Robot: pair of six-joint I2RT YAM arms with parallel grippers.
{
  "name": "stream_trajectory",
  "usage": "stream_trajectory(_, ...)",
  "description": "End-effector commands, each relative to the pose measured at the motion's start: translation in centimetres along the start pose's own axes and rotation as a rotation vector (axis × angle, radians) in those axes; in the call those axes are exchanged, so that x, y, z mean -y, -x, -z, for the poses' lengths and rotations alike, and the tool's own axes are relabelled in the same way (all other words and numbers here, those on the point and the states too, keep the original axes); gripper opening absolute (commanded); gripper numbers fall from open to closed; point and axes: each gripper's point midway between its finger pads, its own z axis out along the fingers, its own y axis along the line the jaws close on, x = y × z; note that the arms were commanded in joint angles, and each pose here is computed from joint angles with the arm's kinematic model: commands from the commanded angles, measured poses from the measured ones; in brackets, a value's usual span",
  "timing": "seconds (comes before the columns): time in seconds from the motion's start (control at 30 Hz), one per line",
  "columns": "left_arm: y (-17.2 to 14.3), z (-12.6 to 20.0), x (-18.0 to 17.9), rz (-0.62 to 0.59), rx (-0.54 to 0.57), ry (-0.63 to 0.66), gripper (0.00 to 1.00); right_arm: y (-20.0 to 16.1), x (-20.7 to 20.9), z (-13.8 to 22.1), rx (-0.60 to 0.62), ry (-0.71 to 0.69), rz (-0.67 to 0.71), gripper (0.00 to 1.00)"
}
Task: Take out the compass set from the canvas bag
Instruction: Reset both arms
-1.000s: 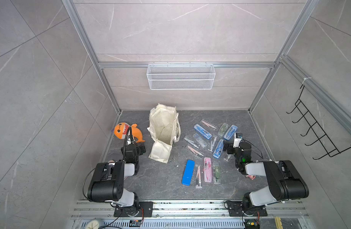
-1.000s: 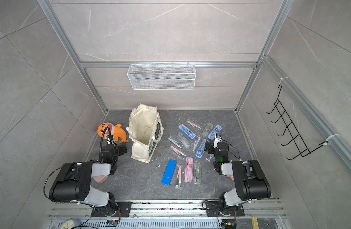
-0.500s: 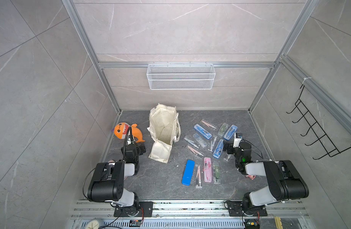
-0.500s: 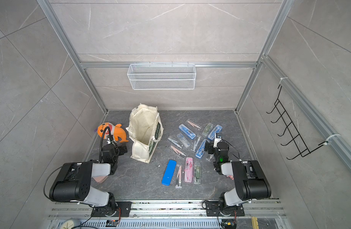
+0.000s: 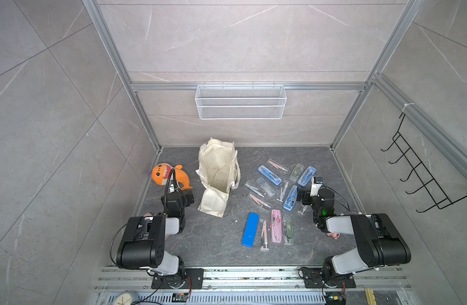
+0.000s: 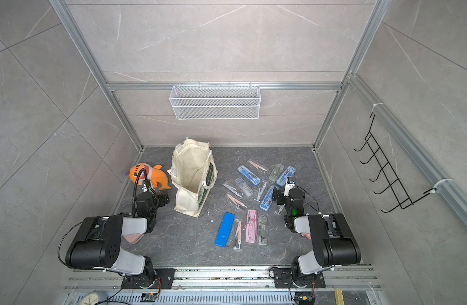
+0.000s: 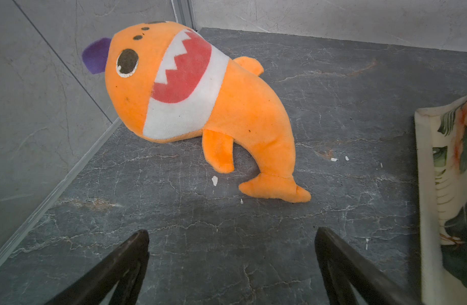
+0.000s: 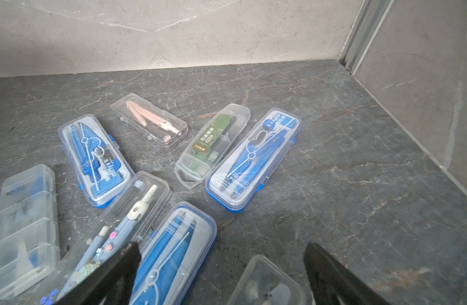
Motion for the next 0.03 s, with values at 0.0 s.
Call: stream_trajectory(0.0, 1.67, -0.18, 0.14, -0.005, 0.05, -0.004, 1.0, 0.97, -0.22, -0.01, 0.027, 0.008, 0.02, 0.99)
